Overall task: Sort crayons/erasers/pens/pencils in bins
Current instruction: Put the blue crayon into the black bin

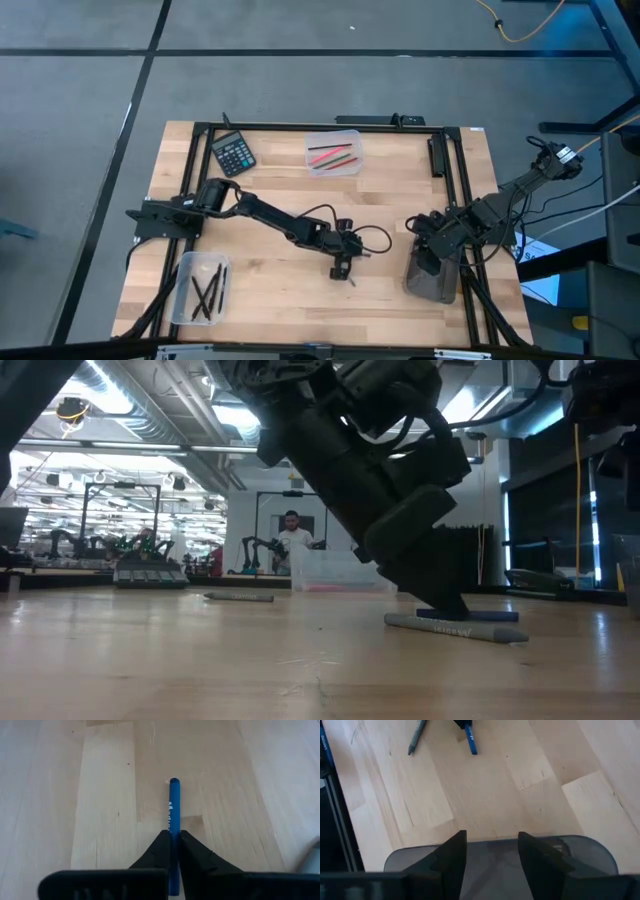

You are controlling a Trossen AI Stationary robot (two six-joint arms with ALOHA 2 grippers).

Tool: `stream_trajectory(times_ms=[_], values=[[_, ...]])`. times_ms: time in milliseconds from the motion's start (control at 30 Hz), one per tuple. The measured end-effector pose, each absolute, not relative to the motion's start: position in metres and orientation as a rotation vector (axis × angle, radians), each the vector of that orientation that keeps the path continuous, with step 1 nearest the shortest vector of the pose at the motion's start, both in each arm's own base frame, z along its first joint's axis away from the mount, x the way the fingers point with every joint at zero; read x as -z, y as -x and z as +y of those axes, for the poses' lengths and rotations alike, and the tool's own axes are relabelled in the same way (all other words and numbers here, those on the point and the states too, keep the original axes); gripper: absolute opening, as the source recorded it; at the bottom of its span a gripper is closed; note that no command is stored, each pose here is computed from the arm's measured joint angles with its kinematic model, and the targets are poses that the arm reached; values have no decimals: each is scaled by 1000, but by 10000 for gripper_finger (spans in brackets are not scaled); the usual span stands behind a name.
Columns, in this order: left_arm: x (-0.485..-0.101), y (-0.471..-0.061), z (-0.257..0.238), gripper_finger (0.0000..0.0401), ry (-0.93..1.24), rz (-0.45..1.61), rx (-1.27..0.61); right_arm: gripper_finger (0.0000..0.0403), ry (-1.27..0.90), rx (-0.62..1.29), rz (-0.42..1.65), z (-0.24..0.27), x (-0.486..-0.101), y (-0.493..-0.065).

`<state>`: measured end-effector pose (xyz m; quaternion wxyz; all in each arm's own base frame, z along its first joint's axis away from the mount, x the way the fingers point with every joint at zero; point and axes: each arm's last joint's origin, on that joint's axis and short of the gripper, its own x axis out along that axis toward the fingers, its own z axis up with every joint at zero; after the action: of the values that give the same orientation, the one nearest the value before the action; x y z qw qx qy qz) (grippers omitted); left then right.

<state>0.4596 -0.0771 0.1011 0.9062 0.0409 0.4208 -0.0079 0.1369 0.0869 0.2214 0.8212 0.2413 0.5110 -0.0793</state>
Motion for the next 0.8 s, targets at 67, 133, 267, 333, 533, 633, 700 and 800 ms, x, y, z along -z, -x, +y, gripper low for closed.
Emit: stream_trajectory(times_ms=[67, 133, 267, 333, 533, 633, 700, 800], values=[[-102, -461, -77, 20, -78, 848, 9, 181, -494, 167, 1078, 87, -222, -137], [-108, -462, -80, 25, -92, 806, 7, 181, -452, 193, 1033, 85, -222, -138], [-113, -464, -81, 19, -118, 742, -58, 181, -376, 268, 874, 83, -226, -144], [-123, -465, -78, 12, -127, 708, -107, 181, -352, 259, 818, 85, -229, -148], [-159, -464, -80, 10, -110, 602, -137, 181, -262, 148, 749, 92, -233, -159], [-176, -462, -84, 15, -110, 556, -125, 181, -210, 114, 736, 95, -233, -162], [-187, -459, -88, 16, -123, 531, -115, 182, -176, 93, 725, 96, -234, -164], [-195, -457, -97, 16, -125, 499, -93, 182, -160, 67, 685, 98, -236, -168]])
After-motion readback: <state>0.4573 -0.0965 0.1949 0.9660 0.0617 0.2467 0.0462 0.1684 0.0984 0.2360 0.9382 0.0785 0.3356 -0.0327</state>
